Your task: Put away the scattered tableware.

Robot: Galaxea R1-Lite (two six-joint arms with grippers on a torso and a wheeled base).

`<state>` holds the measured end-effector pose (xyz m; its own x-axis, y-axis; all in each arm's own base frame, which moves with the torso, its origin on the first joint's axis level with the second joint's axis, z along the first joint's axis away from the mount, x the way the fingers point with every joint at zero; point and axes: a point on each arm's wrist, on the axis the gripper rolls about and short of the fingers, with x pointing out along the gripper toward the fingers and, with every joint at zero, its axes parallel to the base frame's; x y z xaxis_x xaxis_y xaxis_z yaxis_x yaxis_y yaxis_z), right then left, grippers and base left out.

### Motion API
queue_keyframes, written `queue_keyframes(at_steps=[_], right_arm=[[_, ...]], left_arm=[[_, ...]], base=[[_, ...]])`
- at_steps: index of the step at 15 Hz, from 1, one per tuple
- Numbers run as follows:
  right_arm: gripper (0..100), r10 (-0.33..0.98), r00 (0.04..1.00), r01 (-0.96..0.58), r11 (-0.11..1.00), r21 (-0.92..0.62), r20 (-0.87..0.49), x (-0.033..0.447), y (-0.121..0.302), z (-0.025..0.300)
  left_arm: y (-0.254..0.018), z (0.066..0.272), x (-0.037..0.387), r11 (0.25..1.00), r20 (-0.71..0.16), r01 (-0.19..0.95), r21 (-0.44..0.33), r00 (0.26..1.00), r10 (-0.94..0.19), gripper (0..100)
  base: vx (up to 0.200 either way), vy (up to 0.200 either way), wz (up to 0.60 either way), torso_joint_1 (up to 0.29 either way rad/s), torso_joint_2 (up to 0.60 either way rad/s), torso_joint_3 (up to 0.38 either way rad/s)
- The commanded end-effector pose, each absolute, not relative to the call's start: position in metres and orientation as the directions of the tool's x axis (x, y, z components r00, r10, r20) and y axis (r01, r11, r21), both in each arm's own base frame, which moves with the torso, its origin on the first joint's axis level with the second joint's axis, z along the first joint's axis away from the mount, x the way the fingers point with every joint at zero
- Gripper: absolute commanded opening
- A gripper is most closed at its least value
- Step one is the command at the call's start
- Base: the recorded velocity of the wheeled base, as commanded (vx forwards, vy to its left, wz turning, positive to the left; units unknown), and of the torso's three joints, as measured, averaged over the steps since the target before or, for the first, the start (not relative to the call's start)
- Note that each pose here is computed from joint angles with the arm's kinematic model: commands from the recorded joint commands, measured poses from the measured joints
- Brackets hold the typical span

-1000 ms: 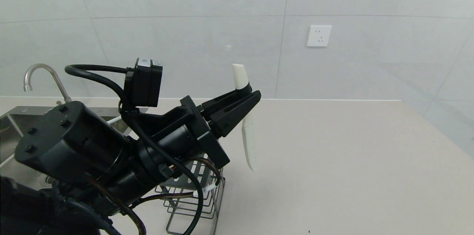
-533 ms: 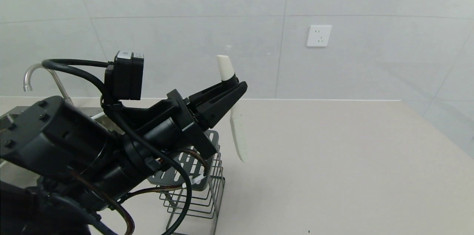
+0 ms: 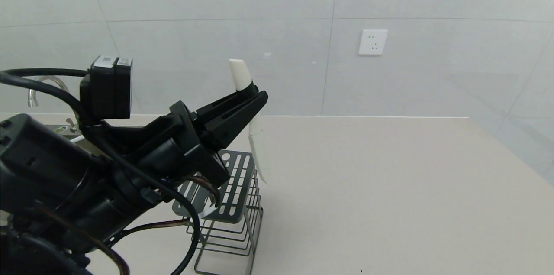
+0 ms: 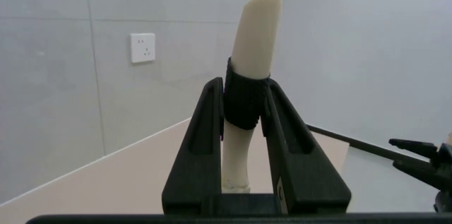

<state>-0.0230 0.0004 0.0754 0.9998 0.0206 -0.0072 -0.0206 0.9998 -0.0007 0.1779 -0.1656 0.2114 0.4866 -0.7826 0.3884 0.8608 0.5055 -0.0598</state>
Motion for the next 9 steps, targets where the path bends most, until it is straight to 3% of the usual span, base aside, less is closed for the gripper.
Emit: queue_keyframes(at_steps=[1, 3, 9], right_arm=[[100, 0.020, 1.000, -0.020, 1.000, -0.001, -0.009, -0.023, 0.000, 0.075], [100, 0.020, 1.000, -0.020, 1.000, -0.001, -0.009, -0.023, 0.000, 0.075], [100, 0.021, 1.000, -0.021, 1.000, -0.001, -0.009, -0.023, 0.000, 0.075]], left_arm=[[-0.150, 0.214, 0.171, 0.535, 0.398, 0.843, -0.043, 0.506, -0.765, 0], [-0.139, 0.218, 0.172, 0.569, 0.408, 0.821, -0.037, 0.532, -0.742, 0], [-0.136, 0.229, 0.172, 0.568, 0.415, 0.822, 0.034, 0.506, -0.756, 0]], base=[[0.000, 0.000, 0.00, 0.000, 0.00, 0.000], [0.000, 0.000, 0.00, 0.000, 0.00, 0.000], [0.000, 0.000, 0.00, 0.000, 0.00, 0.000]])
